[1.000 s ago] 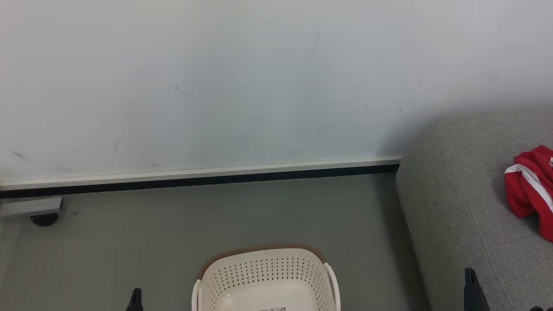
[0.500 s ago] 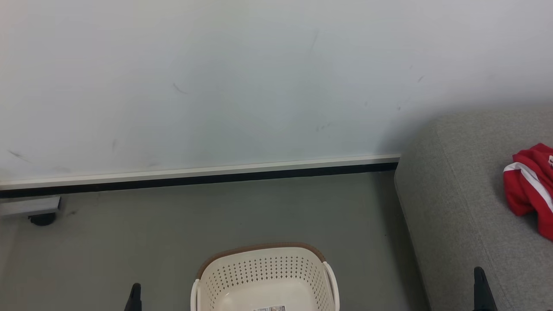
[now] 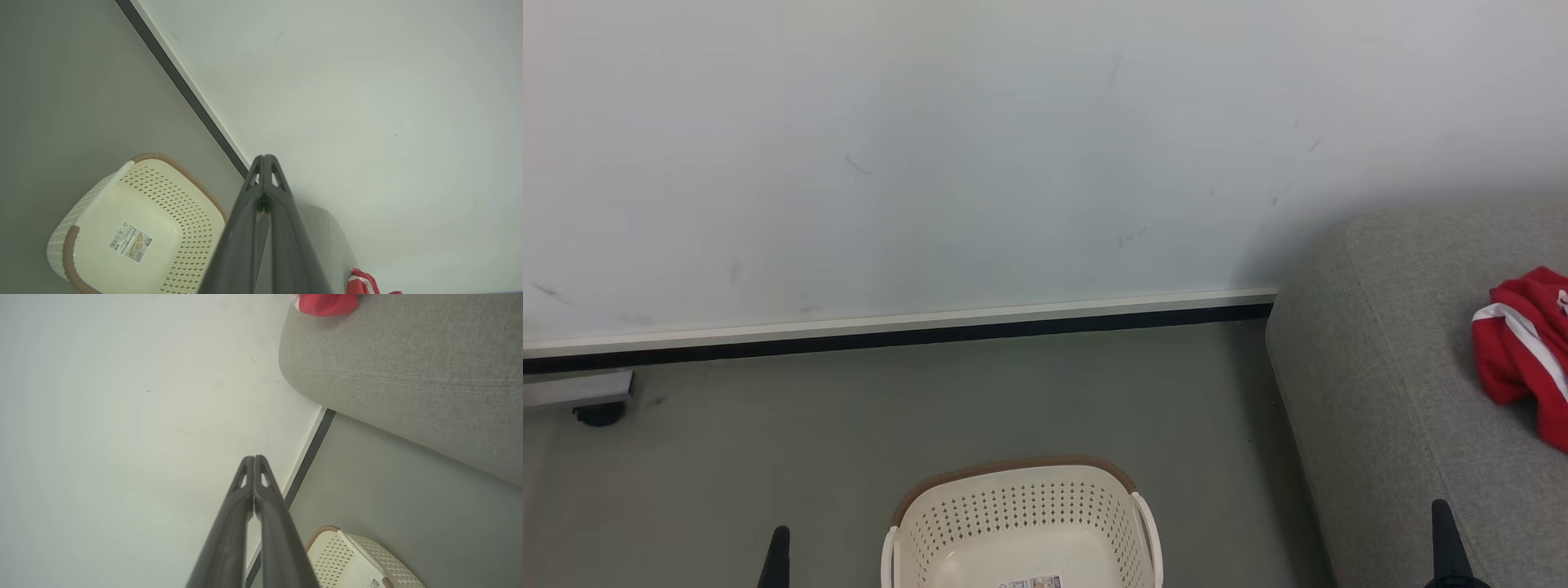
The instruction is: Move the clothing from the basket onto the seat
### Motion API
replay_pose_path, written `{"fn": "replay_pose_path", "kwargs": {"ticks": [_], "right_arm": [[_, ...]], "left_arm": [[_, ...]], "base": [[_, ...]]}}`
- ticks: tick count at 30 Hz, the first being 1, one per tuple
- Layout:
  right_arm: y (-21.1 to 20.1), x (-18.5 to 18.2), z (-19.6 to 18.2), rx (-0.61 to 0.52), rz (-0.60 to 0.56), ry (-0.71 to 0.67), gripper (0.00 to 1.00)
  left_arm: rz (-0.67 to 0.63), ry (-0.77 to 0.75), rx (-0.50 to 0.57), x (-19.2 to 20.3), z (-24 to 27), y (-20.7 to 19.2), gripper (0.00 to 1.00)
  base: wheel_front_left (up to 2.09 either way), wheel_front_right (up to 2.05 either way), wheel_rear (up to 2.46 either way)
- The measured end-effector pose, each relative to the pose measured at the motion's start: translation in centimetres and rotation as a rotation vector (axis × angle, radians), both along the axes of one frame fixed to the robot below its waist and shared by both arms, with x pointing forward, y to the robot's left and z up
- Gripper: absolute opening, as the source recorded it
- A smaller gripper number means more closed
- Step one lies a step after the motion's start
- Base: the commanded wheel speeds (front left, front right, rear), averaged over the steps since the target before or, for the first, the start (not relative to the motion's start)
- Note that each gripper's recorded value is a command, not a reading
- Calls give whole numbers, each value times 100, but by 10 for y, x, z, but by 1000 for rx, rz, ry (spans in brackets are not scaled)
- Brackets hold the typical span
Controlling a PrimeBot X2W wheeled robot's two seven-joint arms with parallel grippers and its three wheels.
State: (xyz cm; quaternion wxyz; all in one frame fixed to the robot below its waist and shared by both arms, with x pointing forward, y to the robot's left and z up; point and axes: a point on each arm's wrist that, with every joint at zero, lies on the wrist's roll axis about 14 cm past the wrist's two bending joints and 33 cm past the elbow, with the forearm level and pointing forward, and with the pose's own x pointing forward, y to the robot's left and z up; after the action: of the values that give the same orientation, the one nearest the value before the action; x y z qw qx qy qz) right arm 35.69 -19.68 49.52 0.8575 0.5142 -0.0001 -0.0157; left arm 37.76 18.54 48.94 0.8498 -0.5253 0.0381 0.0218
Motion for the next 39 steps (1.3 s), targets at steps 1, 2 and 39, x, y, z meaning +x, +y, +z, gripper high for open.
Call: {"fn": "replay_pose_path", "kwargs": {"ticks": [1, 2, 39], "right_arm": [[-1, 0, 0, 10, -2, 0, 0], [-1, 0, 0, 19, -4, 1, 0], [-21, 4, 6, 351, -51, -22, 0]], "left_arm": [[0, 1, -8, 0, 0, 0, 0], [-1, 1, -19, 0, 0, 0, 0], [-45, -34, -331, 13, 11, -11, 0]], "base": [[0, 0, 0], [0, 0, 0], [0, 0, 0]]}}
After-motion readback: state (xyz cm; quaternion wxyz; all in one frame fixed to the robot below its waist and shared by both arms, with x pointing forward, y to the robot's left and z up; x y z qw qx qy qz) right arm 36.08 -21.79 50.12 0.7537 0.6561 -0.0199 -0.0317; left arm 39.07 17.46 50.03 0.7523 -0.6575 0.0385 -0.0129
